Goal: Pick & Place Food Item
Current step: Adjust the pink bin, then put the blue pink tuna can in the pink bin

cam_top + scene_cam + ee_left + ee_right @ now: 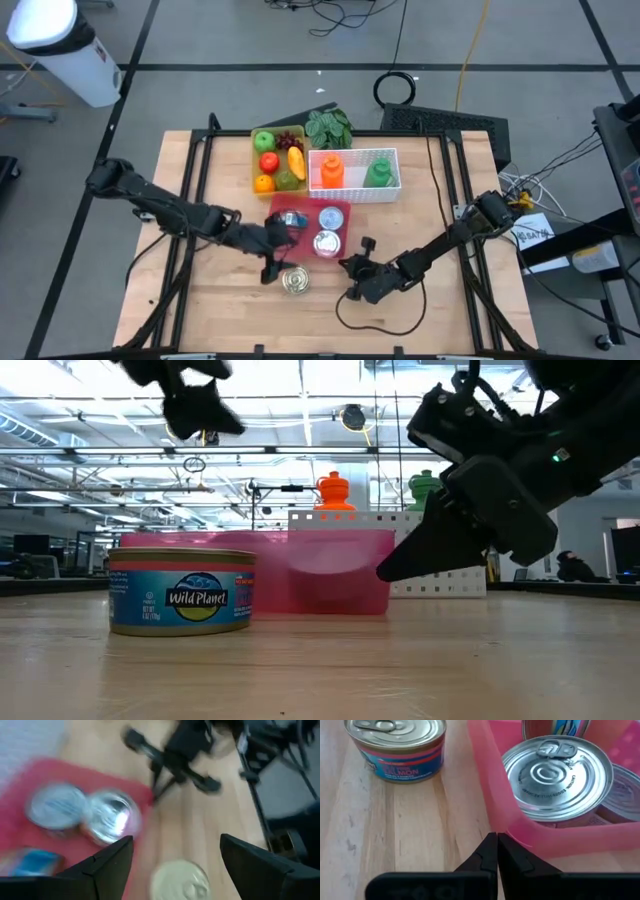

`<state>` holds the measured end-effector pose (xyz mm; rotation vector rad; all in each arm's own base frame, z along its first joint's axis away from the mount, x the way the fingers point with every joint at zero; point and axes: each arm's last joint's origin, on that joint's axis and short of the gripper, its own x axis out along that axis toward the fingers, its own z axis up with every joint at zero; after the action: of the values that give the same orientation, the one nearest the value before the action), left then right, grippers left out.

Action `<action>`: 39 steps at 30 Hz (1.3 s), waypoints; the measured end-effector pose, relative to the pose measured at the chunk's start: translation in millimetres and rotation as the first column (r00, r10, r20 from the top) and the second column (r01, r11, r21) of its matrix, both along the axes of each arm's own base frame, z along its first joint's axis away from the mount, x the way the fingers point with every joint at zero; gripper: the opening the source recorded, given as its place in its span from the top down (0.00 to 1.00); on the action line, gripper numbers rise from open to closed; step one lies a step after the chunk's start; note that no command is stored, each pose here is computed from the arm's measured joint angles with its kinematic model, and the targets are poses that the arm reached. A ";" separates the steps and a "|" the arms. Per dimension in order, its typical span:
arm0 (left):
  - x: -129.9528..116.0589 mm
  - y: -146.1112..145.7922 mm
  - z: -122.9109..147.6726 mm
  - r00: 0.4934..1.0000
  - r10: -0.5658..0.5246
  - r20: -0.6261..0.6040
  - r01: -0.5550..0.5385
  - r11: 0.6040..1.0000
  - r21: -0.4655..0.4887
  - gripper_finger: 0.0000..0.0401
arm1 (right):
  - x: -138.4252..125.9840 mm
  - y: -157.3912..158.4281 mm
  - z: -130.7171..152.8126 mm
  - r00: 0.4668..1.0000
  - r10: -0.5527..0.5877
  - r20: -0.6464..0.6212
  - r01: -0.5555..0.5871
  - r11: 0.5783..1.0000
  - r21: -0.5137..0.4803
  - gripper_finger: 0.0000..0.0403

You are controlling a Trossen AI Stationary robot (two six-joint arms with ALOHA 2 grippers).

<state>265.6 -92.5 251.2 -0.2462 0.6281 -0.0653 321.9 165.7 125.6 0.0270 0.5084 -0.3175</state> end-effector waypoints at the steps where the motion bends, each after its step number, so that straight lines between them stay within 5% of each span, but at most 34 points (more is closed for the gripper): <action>1: -0.4 -5.2 -3.8 1.000 -0.020 -0.022 0.019 1.000 -0.007 0.24 | -0.1 0.4 0.0 1.000 0.004 -0.001 -0.004 1.000 0.004 1.00; 6: -1.0 -37.6 -36.7 0.981 -0.111 -0.160 0.118 0.992 0.040 0.29 | -2.9 6.8 7.4 0.994 0.111 -0.014 -0.110 0.992 0.061 1.00; 10: 2.1 -57.2 -72.1 0.966 -0.077 -0.246 0.112 0.985 0.131 0.38 | -5.5 10.4 20.9 0.985 0.175 0.004 -0.175 0.982 0.072 1.00; 15: 6.0 -61.9 -94.1 0.961 0.049 -0.271 -0.004 0.986 0.165 0.62 | -6.8 10.3 31.1 0.981 0.190 0.026 -0.191 0.980 0.057 1.00; 21: 5.0 -66.3 -89.4 0.963 0.016 -0.269 0.006 0.997 0.083 0.97 | -7.6 9.8 29.7 0.982 0.189 0.010 -0.189 0.981 0.054 1.00; 29: -5.4 -77.0 -78.9 0.969 0.028 -0.245 -0.020 0.999 0.034 0.99 | -9.2 8.8 27.3 0.983 0.185 0.005 -0.185 0.981 0.057 1.00; 39: -12.0 -87.1 -104.2 0.925 0.171 -0.340 -0.171 0.985 0.029 0.98 | -14.6 4.2 18.6 0.986 0.167 0.000 -0.167 0.983 0.078 1.00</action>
<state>253.6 -179.6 147.0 -0.3156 0.9499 0.1491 307.3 169.9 144.2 0.0581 0.5253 -0.1335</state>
